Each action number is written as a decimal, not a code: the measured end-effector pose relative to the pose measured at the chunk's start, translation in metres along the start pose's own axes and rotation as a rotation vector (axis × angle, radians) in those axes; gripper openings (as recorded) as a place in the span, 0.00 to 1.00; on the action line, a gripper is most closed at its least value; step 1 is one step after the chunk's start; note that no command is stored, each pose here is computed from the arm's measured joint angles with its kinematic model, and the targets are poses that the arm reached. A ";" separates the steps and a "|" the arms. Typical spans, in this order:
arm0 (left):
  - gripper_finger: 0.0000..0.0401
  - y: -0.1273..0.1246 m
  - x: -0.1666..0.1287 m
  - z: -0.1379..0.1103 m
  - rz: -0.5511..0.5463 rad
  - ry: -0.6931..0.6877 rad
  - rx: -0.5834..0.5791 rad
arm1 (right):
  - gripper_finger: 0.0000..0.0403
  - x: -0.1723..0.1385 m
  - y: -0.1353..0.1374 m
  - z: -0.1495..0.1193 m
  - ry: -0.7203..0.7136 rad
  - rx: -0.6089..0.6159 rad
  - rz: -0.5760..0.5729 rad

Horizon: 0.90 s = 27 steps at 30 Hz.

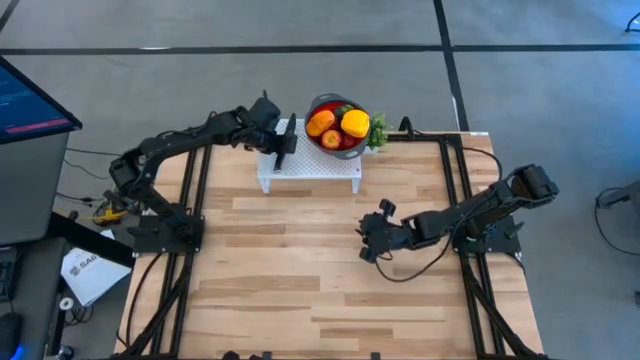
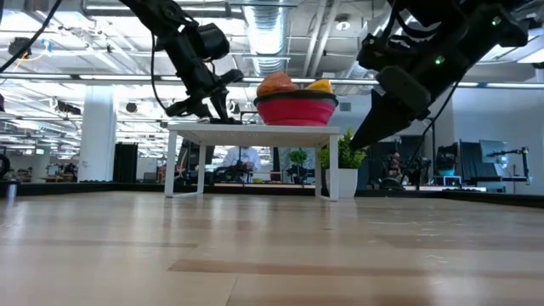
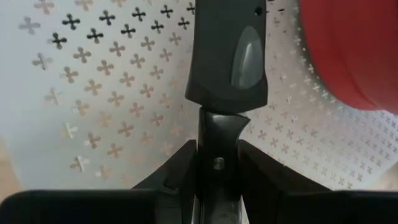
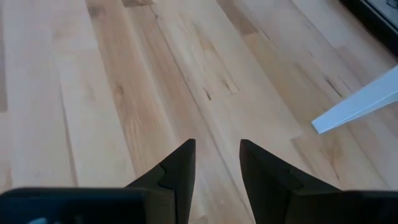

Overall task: Pick & Place Fruit
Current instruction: Put the black knife on the shelf

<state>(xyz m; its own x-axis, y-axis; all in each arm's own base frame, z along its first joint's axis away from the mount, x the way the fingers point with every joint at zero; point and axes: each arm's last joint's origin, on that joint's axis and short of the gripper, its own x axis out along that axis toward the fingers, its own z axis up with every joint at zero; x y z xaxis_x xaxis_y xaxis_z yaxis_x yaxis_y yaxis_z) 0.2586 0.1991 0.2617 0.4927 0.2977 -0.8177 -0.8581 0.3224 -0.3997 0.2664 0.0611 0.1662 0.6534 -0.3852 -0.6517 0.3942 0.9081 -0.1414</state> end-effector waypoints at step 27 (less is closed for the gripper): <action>0.32 0.003 0.005 0.001 0.051 -0.093 -0.044 | 0.29 -0.006 0.009 -0.003 -0.022 -0.009 0.007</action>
<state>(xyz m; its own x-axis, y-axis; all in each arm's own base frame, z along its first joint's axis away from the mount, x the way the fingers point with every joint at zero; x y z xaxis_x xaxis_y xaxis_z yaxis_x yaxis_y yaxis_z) 0.2589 0.2027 0.2568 0.4580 0.3954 -0.7962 -0.8868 0.2658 -0.3781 0.2637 0.0720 0.1667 0.6702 -0.3818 -0.6365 0.3833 0.9124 -0.1437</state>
